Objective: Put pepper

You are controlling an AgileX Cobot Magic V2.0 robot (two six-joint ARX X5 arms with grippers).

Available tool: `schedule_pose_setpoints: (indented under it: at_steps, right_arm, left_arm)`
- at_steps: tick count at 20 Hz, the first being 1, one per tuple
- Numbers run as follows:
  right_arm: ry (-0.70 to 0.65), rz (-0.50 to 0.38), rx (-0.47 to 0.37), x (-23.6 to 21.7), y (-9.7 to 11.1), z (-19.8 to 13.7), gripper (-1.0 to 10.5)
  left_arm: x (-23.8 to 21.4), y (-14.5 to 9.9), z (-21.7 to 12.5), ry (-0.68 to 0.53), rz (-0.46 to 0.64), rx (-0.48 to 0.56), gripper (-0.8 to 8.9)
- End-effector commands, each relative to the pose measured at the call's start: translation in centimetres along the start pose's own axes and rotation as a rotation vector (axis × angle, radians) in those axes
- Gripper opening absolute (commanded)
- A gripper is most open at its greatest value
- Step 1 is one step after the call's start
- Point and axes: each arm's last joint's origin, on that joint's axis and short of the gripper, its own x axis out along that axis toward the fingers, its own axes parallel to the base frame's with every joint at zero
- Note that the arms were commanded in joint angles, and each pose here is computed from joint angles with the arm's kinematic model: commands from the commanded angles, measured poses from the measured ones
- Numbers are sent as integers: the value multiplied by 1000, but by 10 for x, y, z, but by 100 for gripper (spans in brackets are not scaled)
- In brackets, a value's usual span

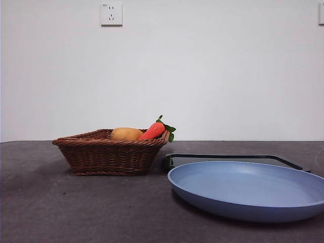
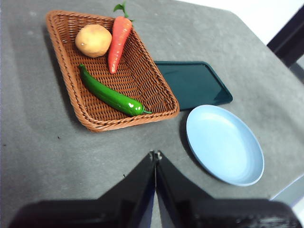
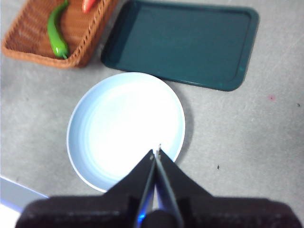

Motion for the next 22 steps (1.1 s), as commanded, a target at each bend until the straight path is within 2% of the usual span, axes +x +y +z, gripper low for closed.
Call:
schedule_pose_setpoints:
  at_steps: [1,2,4,5,12,22]
  right_arm:
    - [-12,0,-31,-1,0,4,37]
    - [-12,2,-31,-1,0,5,86]
    - [-11,2,-27,0,0,5,242]
    - [-9,3,-22,0,0,5,292]
    - [84,16,10,25,-8,14,298]
    - [343,64,34,139,-30,31,297]
  left_arm:
    - [-2,-2,4,-12,-6,44,21]
    - [-2,-2,4,-12,-5,40,83]
    - [-2,-2,4,-12,0,20,314]
    - [-2,-2,4,-12,-1,20,366]
    - [-2,-2,4,-13,-5,17,365]
    - [-2,-2,4,-12,-6,15,365]
